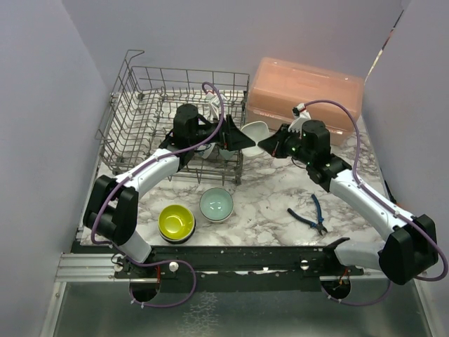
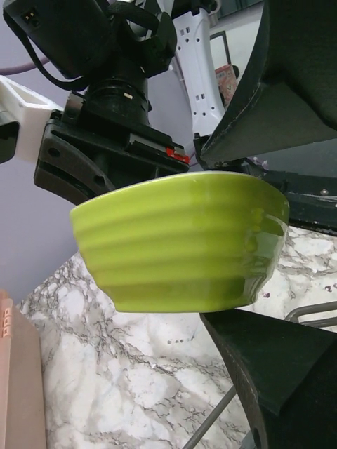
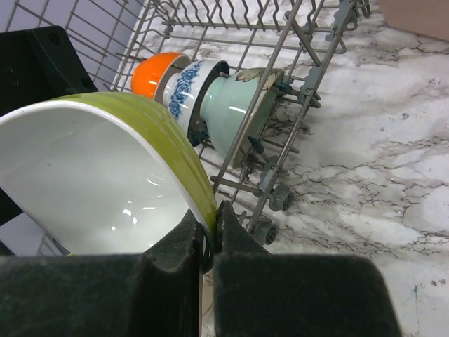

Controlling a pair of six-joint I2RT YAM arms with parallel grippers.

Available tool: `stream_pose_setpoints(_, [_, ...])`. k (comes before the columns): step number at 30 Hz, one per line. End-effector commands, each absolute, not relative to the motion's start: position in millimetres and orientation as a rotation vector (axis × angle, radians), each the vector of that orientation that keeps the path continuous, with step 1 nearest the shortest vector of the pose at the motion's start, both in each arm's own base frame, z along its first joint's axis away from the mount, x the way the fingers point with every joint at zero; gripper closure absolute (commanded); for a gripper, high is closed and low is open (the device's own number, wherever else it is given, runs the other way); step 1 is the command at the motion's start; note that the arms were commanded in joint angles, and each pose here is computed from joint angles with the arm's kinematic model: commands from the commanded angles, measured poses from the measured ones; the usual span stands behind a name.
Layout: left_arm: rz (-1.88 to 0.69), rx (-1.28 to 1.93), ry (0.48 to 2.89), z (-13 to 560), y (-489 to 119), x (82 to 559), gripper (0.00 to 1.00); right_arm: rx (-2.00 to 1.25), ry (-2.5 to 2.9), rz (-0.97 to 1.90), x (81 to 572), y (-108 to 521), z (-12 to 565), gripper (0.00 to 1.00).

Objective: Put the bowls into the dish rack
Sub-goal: Turn the bowl upside down on the dish rack.

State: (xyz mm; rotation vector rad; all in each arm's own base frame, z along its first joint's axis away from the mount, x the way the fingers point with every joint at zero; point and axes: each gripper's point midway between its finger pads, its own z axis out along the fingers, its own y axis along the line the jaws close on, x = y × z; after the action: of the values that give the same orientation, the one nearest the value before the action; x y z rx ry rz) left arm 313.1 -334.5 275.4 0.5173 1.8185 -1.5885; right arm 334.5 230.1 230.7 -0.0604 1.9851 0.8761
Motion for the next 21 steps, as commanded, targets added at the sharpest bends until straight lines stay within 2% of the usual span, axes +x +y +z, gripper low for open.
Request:
stream_pose_setpoints(1, [-1.569,0.538,1.753,293.2,-331.9,311.4,0.18,-0.049,1.91,0.931,339.2,237.7,262.1,1.0])
stream_pose_setpoints(7, [-1.455,0.49,1.846,276.7,-327.3,324.9,0.27,-0.023,1.904,0.918,341.3,234.4,266.6,1.0])
stream_pose_setpoints(12, [-1.44,0.506,1.83,281.2,-326.2,324.4,0.39,-0.042,1.923,0.939,340.1,239.1,263.4,1.0])
stream_pose_setpoints(14, [-1.438,0.522,1.815,285.0,-325.8,322.8,0.38,-0.052,1.935,0.946,339.9,241.3,260.1,1.0])
stream_pose_setpoints(18, [-1.423,0.545,1.777,293.9,-323.4,319.4,0.24,-0.053,1.956,0.952,341.0,243.8,256.1,1.0])
stream_pose_setpoints(21, [-1.413,0.548,1.762,298.0,-321.8,318.1,0.23,-0.025,1.998,0.926,341.5,240.4,246.2,1.0])
